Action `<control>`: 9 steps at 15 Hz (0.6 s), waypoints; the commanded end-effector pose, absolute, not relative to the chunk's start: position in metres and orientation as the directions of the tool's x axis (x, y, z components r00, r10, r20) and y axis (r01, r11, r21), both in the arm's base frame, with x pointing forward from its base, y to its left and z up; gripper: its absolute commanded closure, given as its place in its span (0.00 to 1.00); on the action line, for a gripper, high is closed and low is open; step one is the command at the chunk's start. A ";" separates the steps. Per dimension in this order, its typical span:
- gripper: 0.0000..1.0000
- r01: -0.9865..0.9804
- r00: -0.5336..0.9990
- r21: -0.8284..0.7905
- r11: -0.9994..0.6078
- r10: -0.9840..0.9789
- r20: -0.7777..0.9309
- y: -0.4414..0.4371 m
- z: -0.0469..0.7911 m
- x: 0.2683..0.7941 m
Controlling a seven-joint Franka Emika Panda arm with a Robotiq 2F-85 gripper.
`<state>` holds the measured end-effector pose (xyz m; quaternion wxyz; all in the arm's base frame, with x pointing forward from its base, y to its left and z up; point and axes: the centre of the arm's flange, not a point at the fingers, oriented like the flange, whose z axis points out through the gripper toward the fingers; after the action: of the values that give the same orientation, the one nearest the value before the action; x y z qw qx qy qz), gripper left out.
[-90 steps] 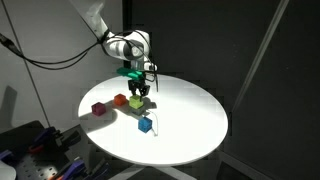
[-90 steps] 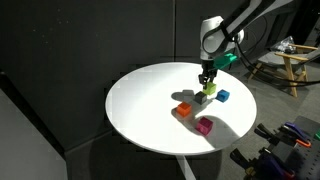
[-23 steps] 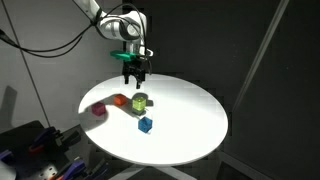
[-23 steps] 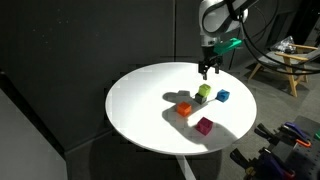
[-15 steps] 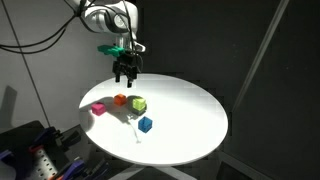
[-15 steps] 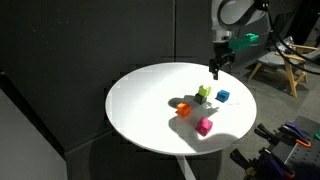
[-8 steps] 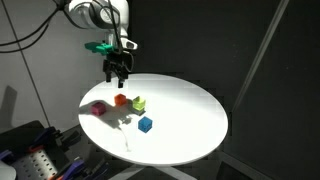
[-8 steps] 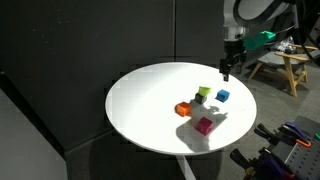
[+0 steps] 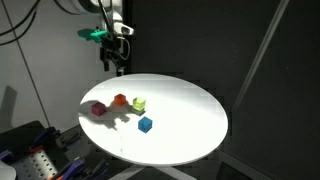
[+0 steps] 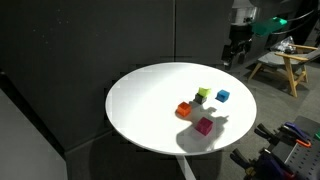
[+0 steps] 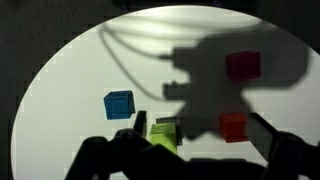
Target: Pick up the lime green block and put it on the gray block
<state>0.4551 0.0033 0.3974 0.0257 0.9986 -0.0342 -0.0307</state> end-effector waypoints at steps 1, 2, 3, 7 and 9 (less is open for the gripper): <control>0.00 -0.073 0.997 0.027 -0.997 -0.074 -0.028 0.003 0.432 0.445; 0.00 -0.074 0.997 0.028 -0.997 -0.075 -0.025 0.003 0.437 0.443; 0.00 -0.074 0.997 0.029 -0.997 -0.075 -0.030 0.002 0.440 0.442; 0.00 -0.076 0.996 0.045 -0.996 -0.077 -0.043 0.003 0.434 0.441; 0.00 -0.075 0.996 0.046 -0.996 -0.077 -0.053 0.002 0.435 0.439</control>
<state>0.4393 0.0024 0.4352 0.0219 0.9987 -0.0381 -0.0274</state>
